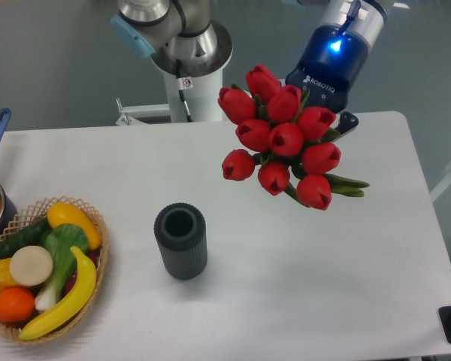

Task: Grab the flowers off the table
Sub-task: 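Lift the red tulip bunch up off the table by its stems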

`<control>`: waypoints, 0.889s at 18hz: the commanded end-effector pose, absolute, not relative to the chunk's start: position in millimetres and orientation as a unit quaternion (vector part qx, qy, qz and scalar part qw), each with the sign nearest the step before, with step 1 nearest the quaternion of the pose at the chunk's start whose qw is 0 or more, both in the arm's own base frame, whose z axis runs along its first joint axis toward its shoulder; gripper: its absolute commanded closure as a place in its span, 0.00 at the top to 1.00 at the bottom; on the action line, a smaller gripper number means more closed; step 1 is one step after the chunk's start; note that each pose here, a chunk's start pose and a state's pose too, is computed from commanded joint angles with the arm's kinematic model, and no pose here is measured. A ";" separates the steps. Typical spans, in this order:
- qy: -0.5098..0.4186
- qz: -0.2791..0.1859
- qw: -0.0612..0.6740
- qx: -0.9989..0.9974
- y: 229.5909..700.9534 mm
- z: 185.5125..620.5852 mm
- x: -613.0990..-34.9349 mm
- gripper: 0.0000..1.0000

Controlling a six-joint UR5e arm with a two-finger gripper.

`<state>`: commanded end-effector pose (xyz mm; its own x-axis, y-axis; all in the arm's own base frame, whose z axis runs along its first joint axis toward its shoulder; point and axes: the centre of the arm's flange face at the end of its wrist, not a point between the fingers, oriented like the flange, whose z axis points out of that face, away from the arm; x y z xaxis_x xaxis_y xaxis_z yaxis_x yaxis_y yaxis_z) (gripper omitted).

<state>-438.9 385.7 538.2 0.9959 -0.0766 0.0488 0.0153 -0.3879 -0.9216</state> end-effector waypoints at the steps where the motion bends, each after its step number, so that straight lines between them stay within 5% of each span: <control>1: 0.018 -0.042 0.553 -0.832 385.7 538.2 -438.9 0.25; 16: 0.018 -0.042 0.553 -0.832 385.7 538.2 -438.9 0.25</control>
